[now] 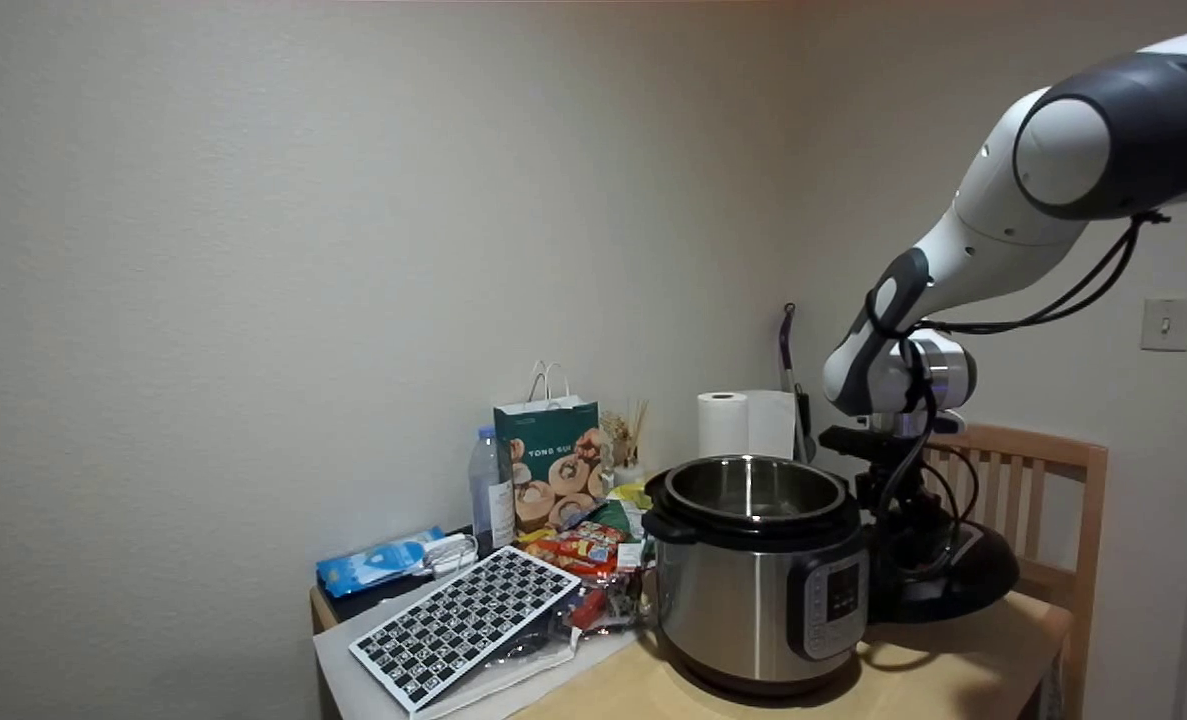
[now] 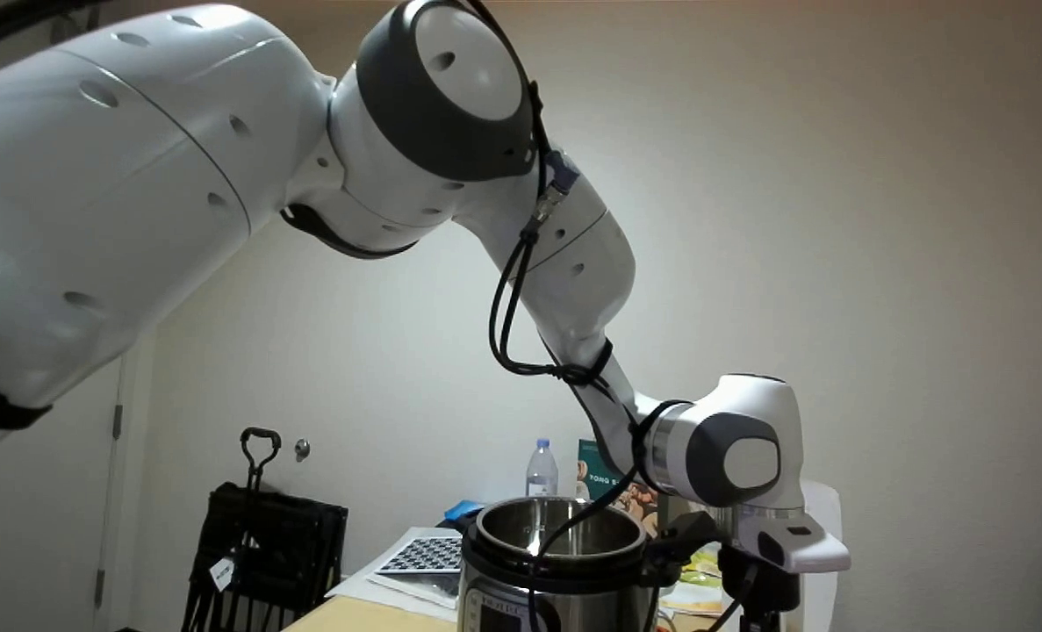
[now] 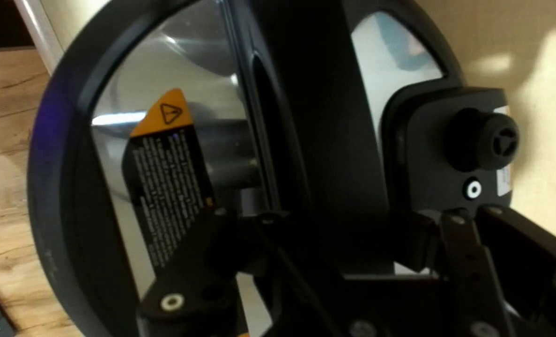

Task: Remove the black lid from the rice cooker and put it on the table

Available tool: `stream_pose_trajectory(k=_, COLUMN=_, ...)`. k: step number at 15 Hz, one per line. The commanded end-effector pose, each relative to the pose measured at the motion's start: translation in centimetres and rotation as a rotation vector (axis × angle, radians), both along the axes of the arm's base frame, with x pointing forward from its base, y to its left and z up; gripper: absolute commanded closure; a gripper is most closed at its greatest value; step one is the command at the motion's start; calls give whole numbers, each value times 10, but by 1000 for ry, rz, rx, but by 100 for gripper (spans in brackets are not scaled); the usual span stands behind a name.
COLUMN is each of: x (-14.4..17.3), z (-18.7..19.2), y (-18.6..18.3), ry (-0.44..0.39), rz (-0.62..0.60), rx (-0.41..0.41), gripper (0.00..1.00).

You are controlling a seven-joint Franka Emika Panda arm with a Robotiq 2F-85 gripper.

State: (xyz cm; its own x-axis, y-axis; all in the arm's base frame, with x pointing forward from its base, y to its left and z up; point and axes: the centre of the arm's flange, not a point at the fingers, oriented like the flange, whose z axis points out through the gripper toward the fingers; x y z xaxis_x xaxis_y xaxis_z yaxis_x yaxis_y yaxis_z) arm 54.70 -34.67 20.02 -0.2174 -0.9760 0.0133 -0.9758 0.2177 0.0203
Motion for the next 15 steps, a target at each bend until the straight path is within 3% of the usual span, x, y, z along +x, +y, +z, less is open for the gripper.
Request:
stream_pose_trajectory(k=1, x=13, z=9, y=4, ry=46, rz=81, rx=84, gripper=98)
stream_pose_trajectory(k=2, x=13, z=8, y=8, ry=69, rz=89, rx=84, gripper=69)
stream_pose_trajectory(k=4, x=12, z=14, y=8, ry=84, rz=95, rx=89, gripper=62)
stream_pose_trajectory(k=13, x=7, z=48, y=-4, ry=86, rz=51, rx=129, gripper=4)
stream_pose_trajectory(k=15, x=-7, z=72, y=3, ry=85, rz=40, rx=110, gripper=0)
